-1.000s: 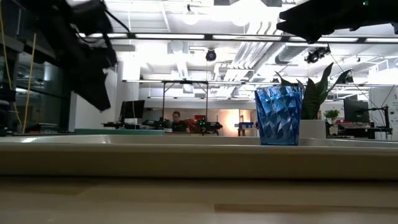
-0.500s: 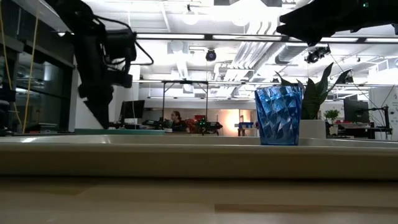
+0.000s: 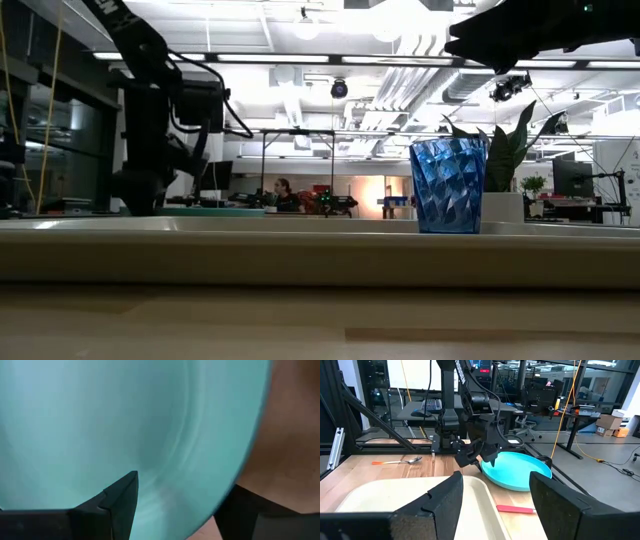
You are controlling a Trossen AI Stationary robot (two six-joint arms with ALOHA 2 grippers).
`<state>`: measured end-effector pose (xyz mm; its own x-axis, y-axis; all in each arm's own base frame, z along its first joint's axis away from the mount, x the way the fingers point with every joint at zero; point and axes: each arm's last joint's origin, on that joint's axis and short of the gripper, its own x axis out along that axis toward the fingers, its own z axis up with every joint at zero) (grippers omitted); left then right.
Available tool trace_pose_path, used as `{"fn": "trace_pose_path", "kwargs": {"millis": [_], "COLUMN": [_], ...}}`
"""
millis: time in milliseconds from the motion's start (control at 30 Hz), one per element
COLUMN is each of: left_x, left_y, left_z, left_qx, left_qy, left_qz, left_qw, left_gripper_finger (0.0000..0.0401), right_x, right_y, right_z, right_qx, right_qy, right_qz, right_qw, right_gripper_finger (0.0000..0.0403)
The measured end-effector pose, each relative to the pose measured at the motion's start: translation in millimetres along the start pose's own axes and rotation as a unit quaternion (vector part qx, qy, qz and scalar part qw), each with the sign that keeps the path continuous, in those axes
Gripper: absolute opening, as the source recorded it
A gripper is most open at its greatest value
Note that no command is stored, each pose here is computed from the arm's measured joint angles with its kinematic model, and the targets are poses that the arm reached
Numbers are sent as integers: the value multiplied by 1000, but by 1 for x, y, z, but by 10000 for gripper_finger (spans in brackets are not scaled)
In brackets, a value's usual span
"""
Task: Pick and place plate/cup/fork/spoon on tray
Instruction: Put the blue plate to the bottom left of the blue cup on the gray serving tray
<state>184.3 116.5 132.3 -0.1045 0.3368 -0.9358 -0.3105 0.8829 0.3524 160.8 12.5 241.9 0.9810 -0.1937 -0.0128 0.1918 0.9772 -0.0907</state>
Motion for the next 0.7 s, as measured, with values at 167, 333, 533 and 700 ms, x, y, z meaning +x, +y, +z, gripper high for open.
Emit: {"fn": "trace_pose_path", "kwargs": {"millis": [167, 333, 533, 700], "left_x": [2, -6, -24, -51], "left_y": [-1, 2, 4, 1], "left_z": [1, 6, 13, 18], "left_qx": [6, -12, -22, -15], "left_qy": [5, -13, -36, -49], "left_qz": [0, 8, 22, 50], "left_qw": [1000, 1000, 999, 997], "left_gripper_finger": [180, 59, 13, 3], "right_x": [0, 0, 0, 0], "right_y": [0, 0, 0, 0], "right_z": [0, 0, 0, 0], "right_qx": [0, 0, 0, 0], "right_qy": [0, 0, 0, 0], "right_qz": [0, 0, 0, 0], "right_qw": [1000, 1000, 1000, 1000], "right_gripper_finger": [220, 220, 220, 220]}}
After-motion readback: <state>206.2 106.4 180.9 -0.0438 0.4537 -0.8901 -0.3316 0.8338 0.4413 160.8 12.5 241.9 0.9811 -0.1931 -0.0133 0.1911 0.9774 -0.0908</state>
